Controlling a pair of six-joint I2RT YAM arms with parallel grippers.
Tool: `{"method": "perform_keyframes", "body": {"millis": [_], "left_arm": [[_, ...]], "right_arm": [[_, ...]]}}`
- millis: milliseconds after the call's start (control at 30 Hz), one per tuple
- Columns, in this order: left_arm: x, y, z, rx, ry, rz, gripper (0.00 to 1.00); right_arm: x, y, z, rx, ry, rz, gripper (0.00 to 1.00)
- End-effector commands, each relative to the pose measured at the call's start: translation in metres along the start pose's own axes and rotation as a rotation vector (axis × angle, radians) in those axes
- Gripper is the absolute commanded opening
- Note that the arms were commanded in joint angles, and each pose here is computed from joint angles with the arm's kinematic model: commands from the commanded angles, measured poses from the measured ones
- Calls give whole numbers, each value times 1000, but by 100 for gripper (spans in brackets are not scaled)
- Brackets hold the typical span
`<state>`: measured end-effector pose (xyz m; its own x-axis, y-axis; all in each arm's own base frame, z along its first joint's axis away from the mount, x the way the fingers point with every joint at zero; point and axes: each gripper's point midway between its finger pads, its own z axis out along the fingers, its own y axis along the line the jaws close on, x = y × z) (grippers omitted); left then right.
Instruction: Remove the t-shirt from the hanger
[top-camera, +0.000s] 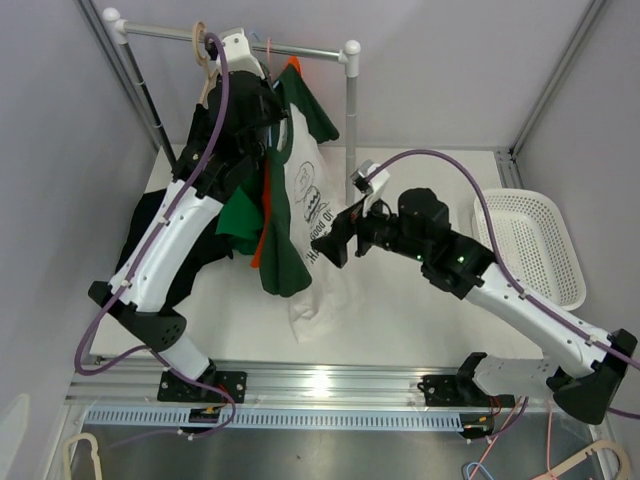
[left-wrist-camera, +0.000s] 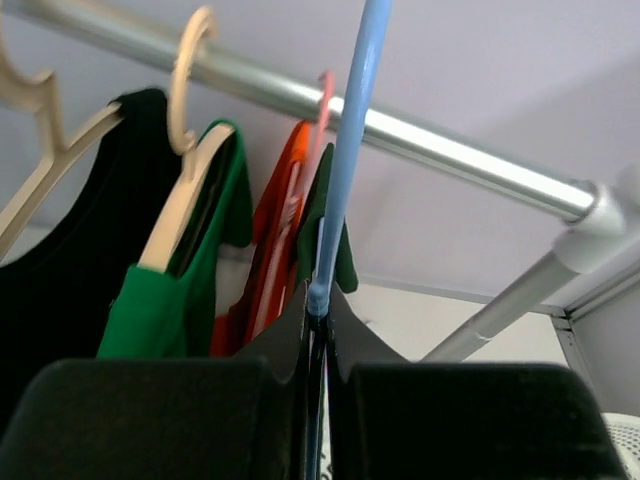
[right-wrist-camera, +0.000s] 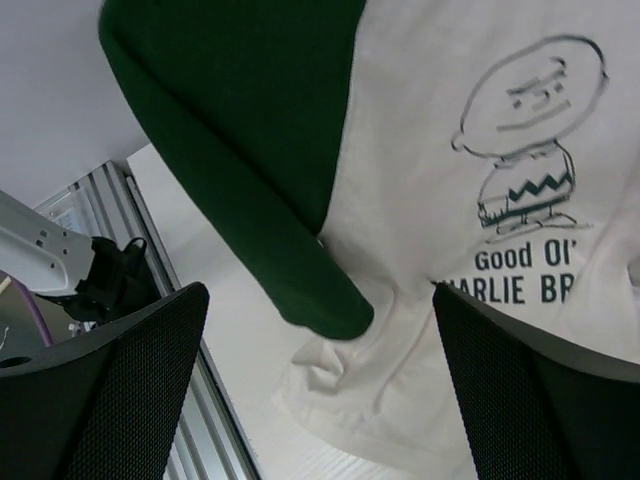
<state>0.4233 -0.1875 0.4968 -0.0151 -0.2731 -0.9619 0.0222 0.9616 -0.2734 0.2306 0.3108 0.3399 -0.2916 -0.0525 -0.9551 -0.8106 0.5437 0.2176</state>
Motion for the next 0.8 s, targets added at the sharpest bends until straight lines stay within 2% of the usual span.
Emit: {"method": "perform_keyframes", "body": {"millis": [0, 167, 333, 367, 400, 433, 467, 500, 567, 767], "left_arm": [[-9, 22, -23, -124, -9, -115, 1], [-7, 26, -27, -156, -11, -110, 1], [-7, 23, -31, -147, -5, -120, 1], [-7, 23, -32, -145, -2, -125, 1], [-6, 22, -33, -141, 0, -127, 1], [-6, 20, -34, -133, 2, -129, 1], [-6, 20, -34, -129, 3, -129, 1], [-7, 18, -34, -122, -1, -132, 1], [-7, 16, -34, -110, 1, -125, 1], [-9, 5, -26, -66, -13, -105, 1]], "right_arm": [[-43, 30, 9, -62, -155, -60, 100], [-45, 61, 24, -110, -182, -90, 99], [-30, 83, 46, -151, -151, -95, 99], [-27, 86, 50, -150, -145, -96, 93], [-26, 84, 53, -130, -145, -97, 76], [-23, 85, 56, -123, -135, -99, 59], [-19, 87, 60, -118, -124, -98, 25], [-18, 87, 62, -110, -116, -97, 15], [-13, 94, 59, -113, -98, -97, 0], [4, 127, 28, -132, -68, -101, 0]]}}
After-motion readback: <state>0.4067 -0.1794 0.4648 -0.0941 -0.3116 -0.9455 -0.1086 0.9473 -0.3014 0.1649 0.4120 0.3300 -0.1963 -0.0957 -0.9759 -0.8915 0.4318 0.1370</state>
